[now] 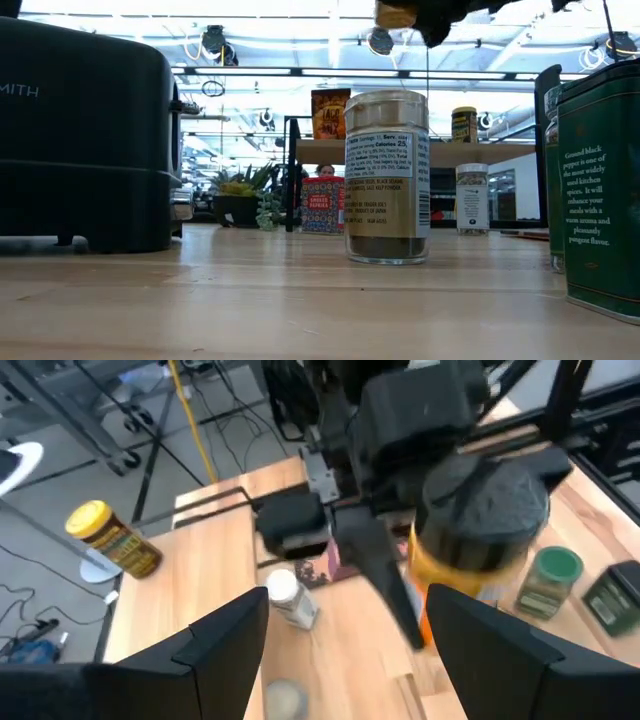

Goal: Shelf spices
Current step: Put the black seasoning bottle on the shelf

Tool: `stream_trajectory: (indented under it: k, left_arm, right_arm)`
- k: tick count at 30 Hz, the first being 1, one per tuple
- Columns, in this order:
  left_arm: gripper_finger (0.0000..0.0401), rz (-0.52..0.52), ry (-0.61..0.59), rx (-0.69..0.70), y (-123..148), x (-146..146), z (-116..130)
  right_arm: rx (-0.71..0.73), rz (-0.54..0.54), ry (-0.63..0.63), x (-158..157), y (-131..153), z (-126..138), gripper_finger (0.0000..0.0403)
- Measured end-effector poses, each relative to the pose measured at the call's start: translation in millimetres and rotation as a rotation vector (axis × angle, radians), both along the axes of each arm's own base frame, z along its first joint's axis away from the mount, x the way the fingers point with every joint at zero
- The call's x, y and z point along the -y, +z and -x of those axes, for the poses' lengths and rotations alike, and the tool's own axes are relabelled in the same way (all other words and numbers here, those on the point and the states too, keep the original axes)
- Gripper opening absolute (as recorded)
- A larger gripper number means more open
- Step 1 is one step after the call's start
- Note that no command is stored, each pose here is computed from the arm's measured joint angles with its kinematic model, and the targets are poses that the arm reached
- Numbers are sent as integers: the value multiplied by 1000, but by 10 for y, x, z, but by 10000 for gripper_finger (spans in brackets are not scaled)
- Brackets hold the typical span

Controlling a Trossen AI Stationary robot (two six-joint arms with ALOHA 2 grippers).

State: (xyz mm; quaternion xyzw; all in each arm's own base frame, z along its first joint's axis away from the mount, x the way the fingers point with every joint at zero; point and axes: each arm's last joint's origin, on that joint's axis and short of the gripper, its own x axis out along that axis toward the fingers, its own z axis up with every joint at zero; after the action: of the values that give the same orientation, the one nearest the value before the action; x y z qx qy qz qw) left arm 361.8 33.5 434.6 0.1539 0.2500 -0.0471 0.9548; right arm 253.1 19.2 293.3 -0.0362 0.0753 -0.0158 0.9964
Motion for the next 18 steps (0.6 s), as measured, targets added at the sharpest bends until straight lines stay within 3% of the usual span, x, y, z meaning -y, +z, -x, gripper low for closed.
stream_trajectory:
  k: [7, 18]
  left_arm:
    - [281, 72, -13, 65, -48, -190, -47]
    - [281, 138, -38, 216, -602, -342, -292]
  right_arm:
    - [66, -6, 15, -19, 243, 306, 151]
    - [38, -5, 12, -44, 315, 549, 151]
